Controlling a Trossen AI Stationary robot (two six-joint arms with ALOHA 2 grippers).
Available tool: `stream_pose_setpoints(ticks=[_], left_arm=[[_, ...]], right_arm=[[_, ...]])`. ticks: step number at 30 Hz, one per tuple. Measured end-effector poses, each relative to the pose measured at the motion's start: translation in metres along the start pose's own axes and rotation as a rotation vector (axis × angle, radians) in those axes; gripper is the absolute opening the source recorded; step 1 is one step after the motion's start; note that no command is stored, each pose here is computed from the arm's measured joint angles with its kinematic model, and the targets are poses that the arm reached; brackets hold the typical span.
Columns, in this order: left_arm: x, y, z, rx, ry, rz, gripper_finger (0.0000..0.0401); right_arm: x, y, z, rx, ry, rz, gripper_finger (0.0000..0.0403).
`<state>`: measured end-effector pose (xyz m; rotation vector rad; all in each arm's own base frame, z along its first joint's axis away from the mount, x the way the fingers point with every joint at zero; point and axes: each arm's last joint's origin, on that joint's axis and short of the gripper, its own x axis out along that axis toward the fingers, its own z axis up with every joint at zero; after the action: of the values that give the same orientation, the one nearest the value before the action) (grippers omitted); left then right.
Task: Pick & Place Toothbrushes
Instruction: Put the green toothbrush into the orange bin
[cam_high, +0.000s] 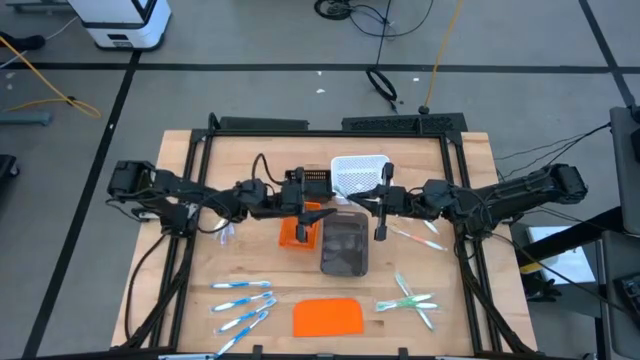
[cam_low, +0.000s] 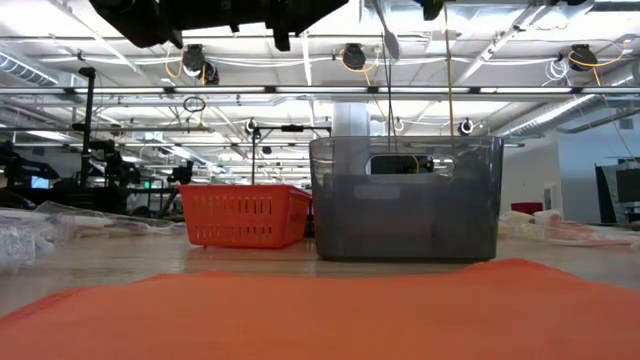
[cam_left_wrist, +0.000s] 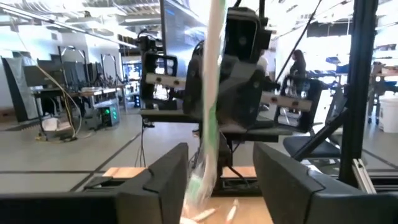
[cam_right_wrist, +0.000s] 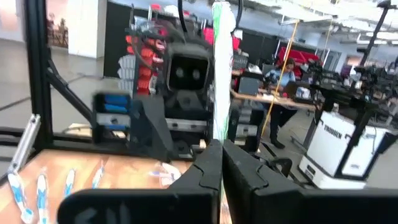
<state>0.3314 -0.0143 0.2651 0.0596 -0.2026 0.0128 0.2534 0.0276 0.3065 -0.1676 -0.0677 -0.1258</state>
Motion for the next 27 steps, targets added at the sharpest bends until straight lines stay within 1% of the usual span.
stream_pose_setpoints(ticks=[5,13,17,22,27], left_arm=[[0.016,-0.001,-0.005,0.005,0.007,0.0,0.021],[0.042,-0.001,-0.014,0.052,0.011,0.004,0.0212],[0.048,-0.002,-0.016,0.062,0.012,0.004,0.0212],[0.049,-0.002,-0.016,0.062,0.014,0.004,0.0212],[0.049,-0.002,-0.016,0.06,0.016,0.004,0.0212]], right_arm=[[0.0,0.0,0.001,0.002,-0.013,-0.002,0.0],[0.0,0.0,0.001,0.002,-0.012,-0.001,0.0],[0.0,0.0,0.001,0.001,-0.013,0.001,0.0],[0.0,0.001,0.002,0.002,-0.024,0.047,0.0],[0.0,0.001,0.002,0.001,-0.027,0.046,0.0]])
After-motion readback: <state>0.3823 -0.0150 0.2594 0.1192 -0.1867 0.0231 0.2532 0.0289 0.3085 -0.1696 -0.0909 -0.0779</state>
